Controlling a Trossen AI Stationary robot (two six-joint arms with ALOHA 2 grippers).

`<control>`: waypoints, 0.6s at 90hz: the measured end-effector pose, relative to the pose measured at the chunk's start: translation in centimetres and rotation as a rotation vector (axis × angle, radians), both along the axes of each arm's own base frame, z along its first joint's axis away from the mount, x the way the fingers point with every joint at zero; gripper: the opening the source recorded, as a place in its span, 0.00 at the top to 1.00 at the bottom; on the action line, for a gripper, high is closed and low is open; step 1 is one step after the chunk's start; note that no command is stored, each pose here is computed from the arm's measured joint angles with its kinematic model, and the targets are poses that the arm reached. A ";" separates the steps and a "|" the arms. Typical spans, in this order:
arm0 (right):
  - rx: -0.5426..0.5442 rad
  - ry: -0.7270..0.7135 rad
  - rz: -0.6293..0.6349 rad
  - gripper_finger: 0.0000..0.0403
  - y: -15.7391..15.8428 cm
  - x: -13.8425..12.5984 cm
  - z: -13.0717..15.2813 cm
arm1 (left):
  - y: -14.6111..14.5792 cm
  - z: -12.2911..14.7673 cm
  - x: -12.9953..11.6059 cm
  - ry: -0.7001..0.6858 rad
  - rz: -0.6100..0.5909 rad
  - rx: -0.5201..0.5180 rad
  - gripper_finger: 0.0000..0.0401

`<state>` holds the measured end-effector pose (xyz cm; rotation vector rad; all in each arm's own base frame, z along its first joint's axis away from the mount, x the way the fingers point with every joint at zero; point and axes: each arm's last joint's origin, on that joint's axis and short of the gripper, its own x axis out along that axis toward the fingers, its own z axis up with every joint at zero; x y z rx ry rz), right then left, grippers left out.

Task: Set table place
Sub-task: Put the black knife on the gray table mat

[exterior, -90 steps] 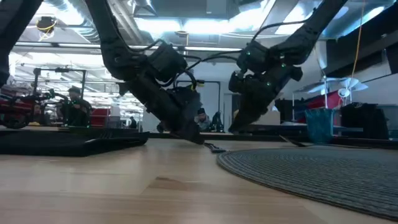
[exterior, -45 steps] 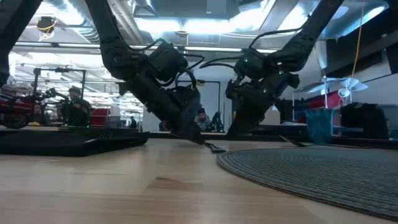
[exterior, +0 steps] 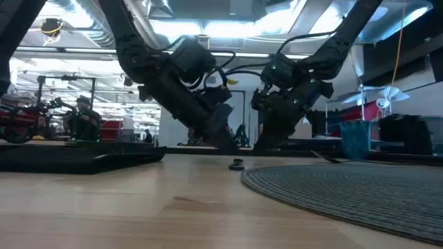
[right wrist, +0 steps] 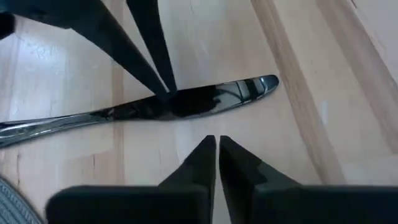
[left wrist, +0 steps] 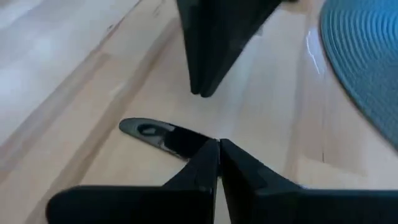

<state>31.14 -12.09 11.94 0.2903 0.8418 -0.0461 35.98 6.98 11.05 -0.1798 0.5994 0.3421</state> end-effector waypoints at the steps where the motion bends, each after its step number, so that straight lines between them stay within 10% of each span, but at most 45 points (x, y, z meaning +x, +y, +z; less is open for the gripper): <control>1: 0.000 0.000 0.000 0.99 0.0 0.0 0.0 | 0.1 0.0 0.0 0.001 0.008 -0.009 1.00; 54: -0.013 0.005 -0.013 1.00 -0.1 0.0 0.0 | 1.3 -0.5 -0.7 0.018 0.071 -0.180 1.00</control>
